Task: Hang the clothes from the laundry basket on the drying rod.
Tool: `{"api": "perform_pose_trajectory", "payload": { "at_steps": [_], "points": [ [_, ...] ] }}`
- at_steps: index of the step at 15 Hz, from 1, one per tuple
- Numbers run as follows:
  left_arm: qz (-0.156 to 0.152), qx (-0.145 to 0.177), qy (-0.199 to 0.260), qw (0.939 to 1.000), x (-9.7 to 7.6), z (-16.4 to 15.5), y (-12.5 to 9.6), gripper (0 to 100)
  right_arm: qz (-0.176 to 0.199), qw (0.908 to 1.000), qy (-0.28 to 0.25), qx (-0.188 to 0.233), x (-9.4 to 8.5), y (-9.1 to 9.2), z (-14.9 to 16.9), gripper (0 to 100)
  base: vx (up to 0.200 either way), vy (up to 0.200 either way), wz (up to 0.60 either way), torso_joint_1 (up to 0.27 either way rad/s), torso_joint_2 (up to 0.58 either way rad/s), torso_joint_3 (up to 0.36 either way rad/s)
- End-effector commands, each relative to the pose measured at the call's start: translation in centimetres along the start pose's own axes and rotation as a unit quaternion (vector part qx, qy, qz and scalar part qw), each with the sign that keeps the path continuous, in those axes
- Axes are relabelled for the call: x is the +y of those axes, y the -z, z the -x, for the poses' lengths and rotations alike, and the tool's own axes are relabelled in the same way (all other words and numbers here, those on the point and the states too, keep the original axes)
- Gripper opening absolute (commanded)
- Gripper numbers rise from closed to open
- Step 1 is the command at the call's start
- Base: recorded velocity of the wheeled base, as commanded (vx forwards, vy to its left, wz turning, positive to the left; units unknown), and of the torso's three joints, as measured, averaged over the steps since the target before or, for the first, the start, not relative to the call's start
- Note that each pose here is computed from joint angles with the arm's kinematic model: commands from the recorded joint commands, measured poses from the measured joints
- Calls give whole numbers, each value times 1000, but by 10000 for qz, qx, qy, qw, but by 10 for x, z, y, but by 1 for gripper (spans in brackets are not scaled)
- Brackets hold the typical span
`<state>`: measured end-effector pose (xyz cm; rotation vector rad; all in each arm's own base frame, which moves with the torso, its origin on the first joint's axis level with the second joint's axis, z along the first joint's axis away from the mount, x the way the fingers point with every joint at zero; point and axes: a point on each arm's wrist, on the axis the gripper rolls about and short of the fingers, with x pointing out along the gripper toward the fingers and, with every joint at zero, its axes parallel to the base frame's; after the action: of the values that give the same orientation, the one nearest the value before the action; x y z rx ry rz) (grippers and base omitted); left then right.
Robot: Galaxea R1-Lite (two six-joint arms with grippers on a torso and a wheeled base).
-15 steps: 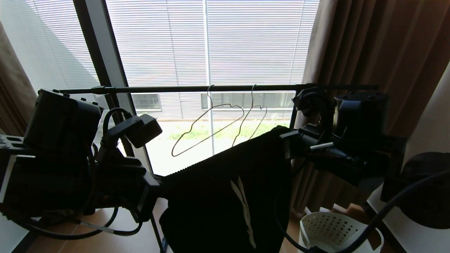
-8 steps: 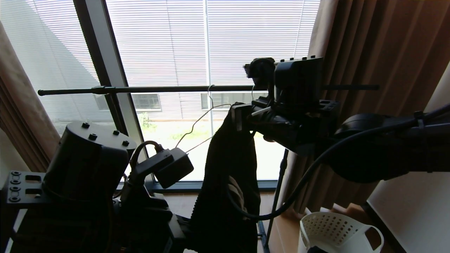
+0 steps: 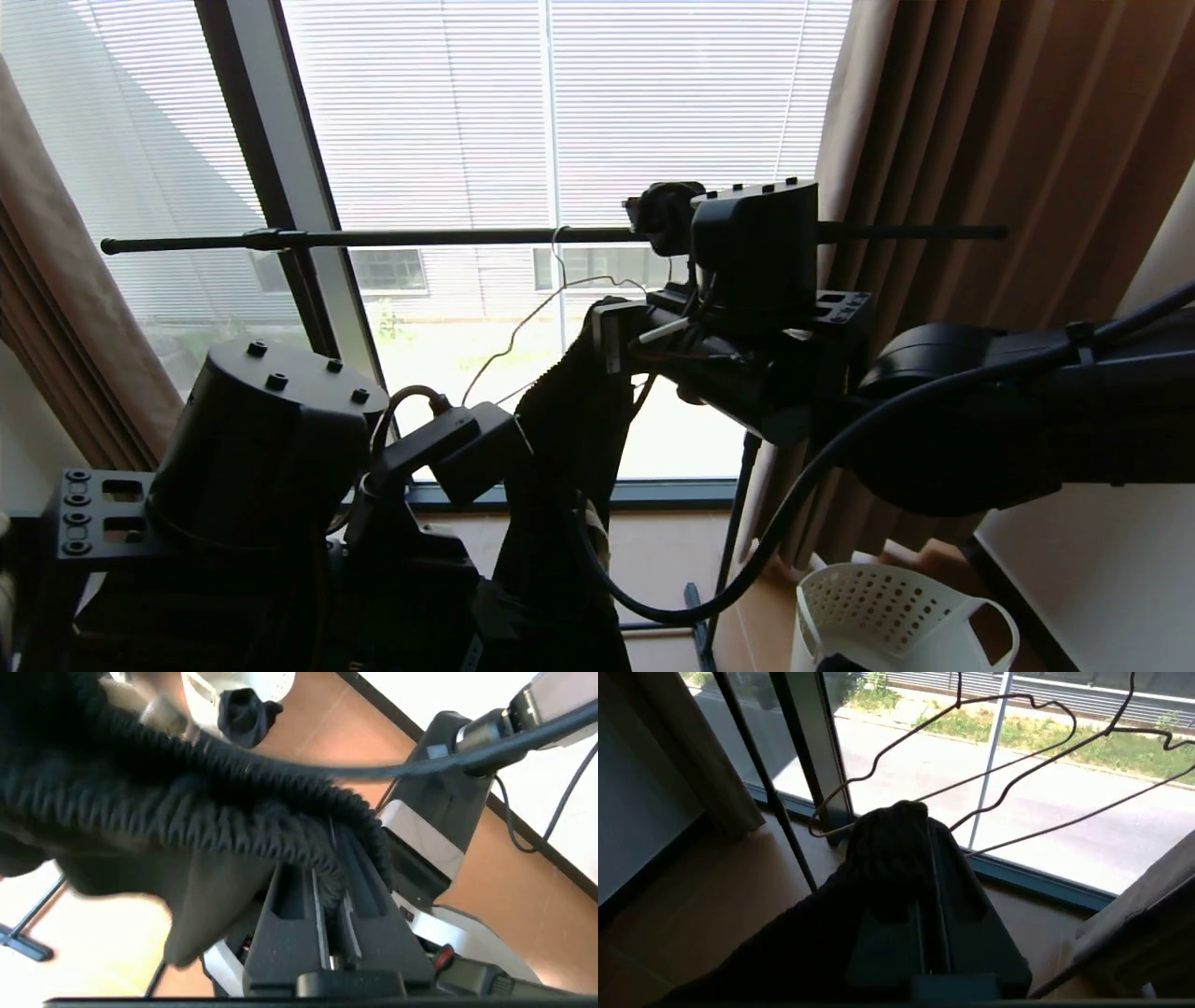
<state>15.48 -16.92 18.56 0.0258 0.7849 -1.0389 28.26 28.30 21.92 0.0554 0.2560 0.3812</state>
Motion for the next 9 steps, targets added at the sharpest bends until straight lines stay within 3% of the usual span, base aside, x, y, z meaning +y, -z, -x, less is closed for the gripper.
{"api": "perform_pose_trajectory", "payload": {
  "at_steps": [1,3,6,8,9],
  "points": [
    [102,-149,-189,9997,6,18,10,0,-95,9994,330,-24,-35,-7,22,0,0,0,0,0,0,0],
    [239,-274,-462,9983,19,28,14,0,-66,9985,529,107,-58,-2,47,0,0,0,0,0,0,0],
    [253,-565,-881,9942,40,37,2,0,65,9983,544,198,-74,7,91,0,0,0,0,0,0,0],
    [173,-701,-1140,9908,60,34,-20,0,261,9975,534,377,-84,25,119,0,0,0,0,0,0,0],
    [143,-772,-1147,9903,63,30,-32,0,341,9973,428,490,-80,34,126,0,0,0,0,0,0,0]
  ]
}}
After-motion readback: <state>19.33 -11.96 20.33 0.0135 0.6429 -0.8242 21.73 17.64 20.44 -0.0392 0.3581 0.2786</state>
